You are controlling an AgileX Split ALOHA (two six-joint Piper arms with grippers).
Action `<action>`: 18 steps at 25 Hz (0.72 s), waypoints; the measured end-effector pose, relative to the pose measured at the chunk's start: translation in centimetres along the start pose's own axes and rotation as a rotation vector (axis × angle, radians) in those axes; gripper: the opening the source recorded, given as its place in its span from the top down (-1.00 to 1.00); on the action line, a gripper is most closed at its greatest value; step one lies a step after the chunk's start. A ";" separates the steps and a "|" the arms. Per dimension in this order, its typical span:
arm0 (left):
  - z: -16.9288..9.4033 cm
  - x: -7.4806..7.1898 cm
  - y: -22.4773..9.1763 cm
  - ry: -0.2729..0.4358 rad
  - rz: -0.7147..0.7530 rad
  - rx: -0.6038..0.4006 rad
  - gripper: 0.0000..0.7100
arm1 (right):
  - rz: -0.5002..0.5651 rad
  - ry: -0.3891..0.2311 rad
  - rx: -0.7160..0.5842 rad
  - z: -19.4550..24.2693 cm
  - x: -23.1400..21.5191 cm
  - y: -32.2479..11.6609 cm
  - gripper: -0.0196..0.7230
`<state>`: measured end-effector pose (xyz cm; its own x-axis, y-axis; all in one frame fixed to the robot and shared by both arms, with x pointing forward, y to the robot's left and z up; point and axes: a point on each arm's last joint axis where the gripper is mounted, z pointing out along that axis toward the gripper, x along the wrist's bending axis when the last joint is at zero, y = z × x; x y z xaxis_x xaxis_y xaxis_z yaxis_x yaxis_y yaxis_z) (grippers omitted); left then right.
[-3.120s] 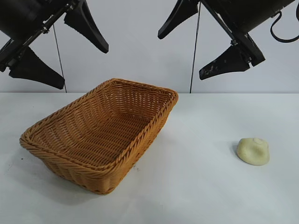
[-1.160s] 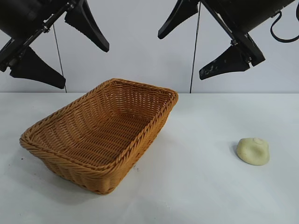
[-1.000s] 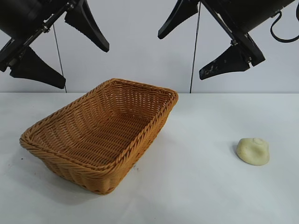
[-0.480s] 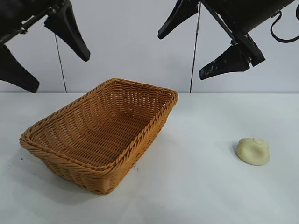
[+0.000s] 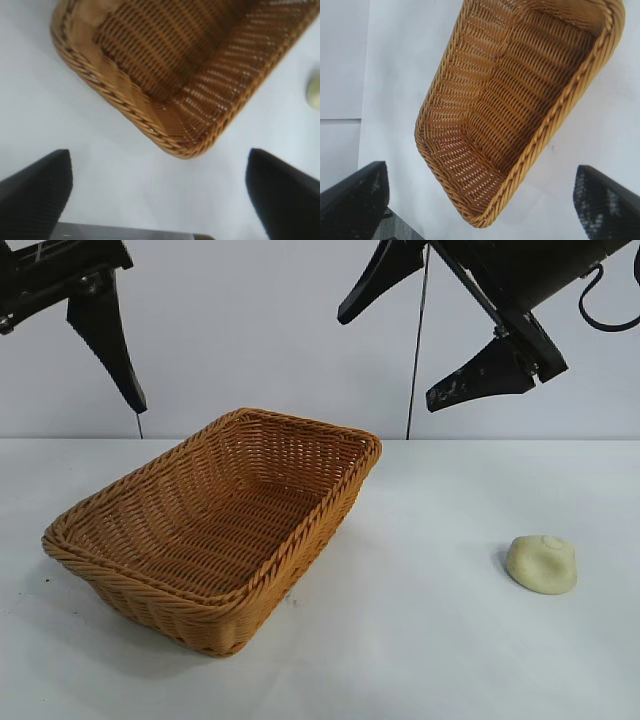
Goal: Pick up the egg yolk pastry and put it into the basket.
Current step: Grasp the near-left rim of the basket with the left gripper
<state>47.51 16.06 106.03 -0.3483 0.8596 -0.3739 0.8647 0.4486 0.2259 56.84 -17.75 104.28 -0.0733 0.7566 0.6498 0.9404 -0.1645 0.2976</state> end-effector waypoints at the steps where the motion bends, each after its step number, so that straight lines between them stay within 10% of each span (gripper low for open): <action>1: 0.0 -0.2 0.0 0.000 -0.043 -0.021 -0.94 | 0.000 0.000 0.000 0.0 0.0 0.0 -0.92; 18: 7.1 -0.6 0.4 0.120 -0.428 0.010 -0.94 | -0.001 0.000 0.004 0.0 0.0 0.0 -0.92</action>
<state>50.60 13.99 99.89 -0.7148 0.6193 -0.3248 0.6365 0.7686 0.0647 56.81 -17.75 104.27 -0.0738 0.7566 0.6497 0.9415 -0.1619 0.2955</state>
